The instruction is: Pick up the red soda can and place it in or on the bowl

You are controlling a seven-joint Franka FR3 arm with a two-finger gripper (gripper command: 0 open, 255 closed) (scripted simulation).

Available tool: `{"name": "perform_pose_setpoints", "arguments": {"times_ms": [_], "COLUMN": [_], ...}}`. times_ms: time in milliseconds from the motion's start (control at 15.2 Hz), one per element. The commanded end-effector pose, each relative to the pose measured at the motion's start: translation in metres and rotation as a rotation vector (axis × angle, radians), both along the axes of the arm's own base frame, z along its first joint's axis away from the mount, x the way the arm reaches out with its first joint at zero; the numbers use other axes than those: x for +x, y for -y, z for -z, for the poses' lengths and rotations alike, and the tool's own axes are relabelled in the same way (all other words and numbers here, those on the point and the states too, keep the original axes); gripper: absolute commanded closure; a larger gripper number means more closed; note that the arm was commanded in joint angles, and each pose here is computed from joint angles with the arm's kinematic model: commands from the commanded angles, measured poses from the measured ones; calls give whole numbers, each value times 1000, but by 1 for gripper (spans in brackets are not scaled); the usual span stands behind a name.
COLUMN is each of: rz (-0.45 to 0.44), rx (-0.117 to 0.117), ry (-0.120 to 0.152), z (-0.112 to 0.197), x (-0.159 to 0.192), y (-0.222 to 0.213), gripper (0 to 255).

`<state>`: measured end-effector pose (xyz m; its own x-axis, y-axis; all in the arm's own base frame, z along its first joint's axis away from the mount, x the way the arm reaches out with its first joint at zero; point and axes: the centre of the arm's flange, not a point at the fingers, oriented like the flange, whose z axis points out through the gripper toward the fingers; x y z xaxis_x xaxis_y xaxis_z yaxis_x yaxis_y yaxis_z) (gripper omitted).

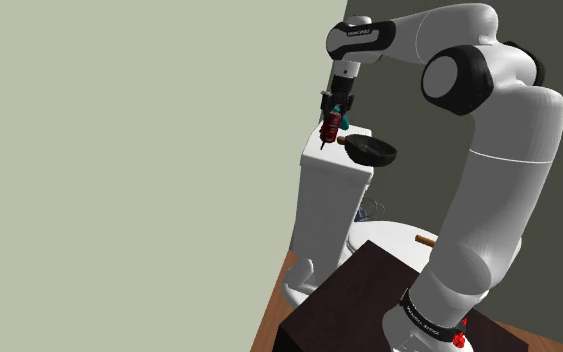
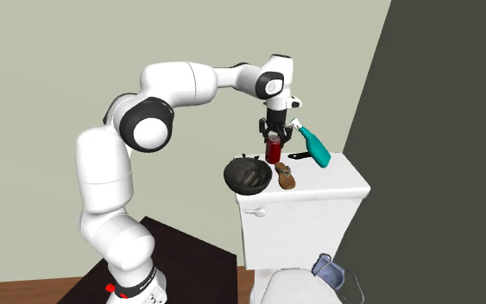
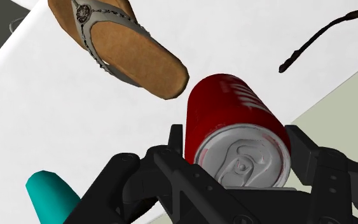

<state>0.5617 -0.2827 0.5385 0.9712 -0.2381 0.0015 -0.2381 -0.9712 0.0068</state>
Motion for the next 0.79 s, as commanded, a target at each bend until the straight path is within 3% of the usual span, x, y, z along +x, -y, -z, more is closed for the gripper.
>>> {"name": "perform_pose_setpoints", "arguments": {"times_ms": [0,726], "rz": [0,0], "rx": [0,0], "ry": [0,0], "z": [-8,-66], "x": [0,0], "y": [0,0], "gripper": [255,255]}}
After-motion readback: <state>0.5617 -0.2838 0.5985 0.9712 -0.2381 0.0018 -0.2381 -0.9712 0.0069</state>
